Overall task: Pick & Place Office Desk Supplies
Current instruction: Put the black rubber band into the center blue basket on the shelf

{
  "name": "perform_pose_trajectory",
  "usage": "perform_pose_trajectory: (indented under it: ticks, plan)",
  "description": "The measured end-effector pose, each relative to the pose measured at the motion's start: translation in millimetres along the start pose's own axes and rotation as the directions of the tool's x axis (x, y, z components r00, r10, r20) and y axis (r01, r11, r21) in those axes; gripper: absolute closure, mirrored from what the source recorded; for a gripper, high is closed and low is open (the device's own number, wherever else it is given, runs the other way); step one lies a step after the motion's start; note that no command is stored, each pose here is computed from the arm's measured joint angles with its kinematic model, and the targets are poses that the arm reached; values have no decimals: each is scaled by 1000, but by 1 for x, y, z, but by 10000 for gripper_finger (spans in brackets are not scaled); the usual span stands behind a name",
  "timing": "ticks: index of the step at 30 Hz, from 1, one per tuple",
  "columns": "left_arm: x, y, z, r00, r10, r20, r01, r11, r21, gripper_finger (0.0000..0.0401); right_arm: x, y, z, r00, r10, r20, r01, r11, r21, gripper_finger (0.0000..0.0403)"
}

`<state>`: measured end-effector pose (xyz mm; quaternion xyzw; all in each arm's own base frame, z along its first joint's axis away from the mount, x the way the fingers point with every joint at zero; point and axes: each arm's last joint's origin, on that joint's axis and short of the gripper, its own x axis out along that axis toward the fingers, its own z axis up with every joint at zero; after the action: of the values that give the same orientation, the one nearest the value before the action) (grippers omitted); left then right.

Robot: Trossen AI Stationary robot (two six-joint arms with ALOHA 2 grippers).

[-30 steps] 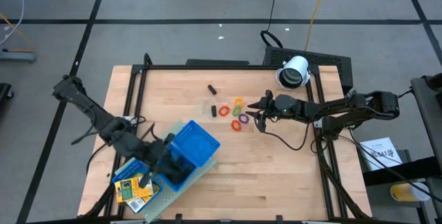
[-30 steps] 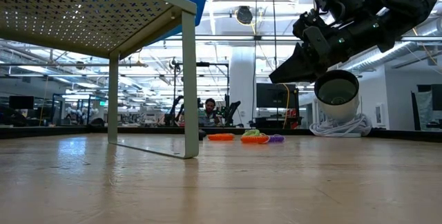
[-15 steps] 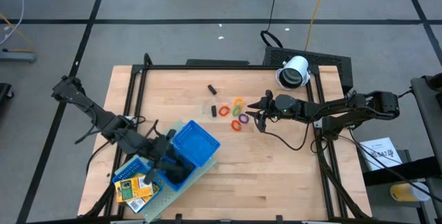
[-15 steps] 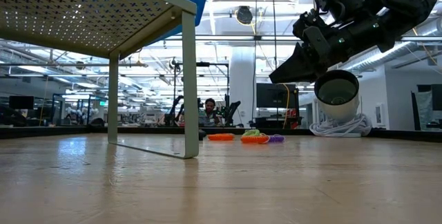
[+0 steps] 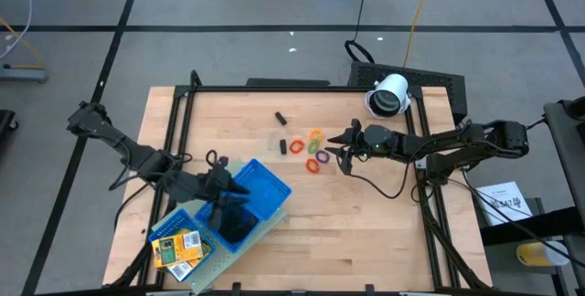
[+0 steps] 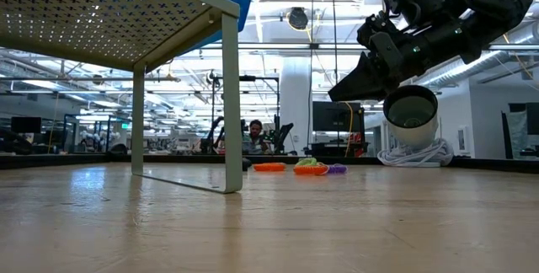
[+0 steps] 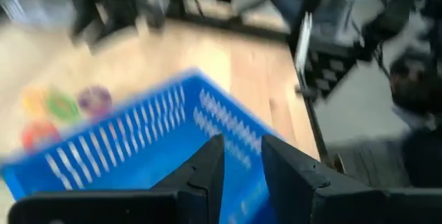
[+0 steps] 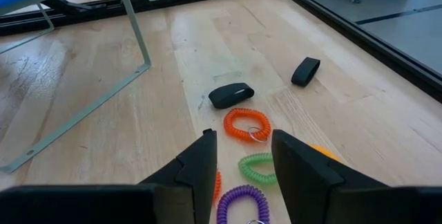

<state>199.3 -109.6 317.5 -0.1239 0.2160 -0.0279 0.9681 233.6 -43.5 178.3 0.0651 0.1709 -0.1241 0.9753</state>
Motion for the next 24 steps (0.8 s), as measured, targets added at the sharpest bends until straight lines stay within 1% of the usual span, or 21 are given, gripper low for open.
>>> perform_pose_trajectory:
  ticks: [3,5,8,12,13,15,17,19,20,21,23,24]
  plan:
    - [1,2,13,988,61,139,-72,995,74,295,0,0,0,1000,-1,1,1,1000,0,275]
    - [1,5,23,964,120,237,-147,984,102,295,0,0,0,1000,-1,0,1,1000,0,275]
    - [0,13,39,901,219,375,-271,958,94,295,0,0,0,1000,-1,0,1,1000,0,275]
    - [-3,29,60,793,336,508,-416,908,49,295,0,0,0,1000,-1,0,1,1000,0,275]
    - [-3,34,64,773,360,523,-439,898,32,295,0,0,0,1000,0,0,0,1000,0,275]
    - [2,45,68,747,400,530,-468,884,-8,295,0,0,0,1000,0,1,0,1000,0,275]
    - [12,58,70,732,442,519,-494,868,-43,295,0,0,0,1000,0,0,0,1000,0,275]
    - [25,70,69,721,489,490,-537,842,-49,295,0,0,0,1000,0,1,0,1000,0,275]
    - [32,77,68,713,515,476,-570,821,-34,295,0,0,0,1000,0,0,0,1000,0,275]
    - [38,83,68,703,539,463,-612,791,8,295,0,0,0,1000,0,1,0,1000,-1,275]
    - [51,93,65,694,570,440,-676,726,125,295,0,0,0,1000,0,1,0,1000,-3,275]
    - [58,98,64,695,575,431,-683,715,149,295,0,0,0,1000,0,1,0,1000,-3,275]
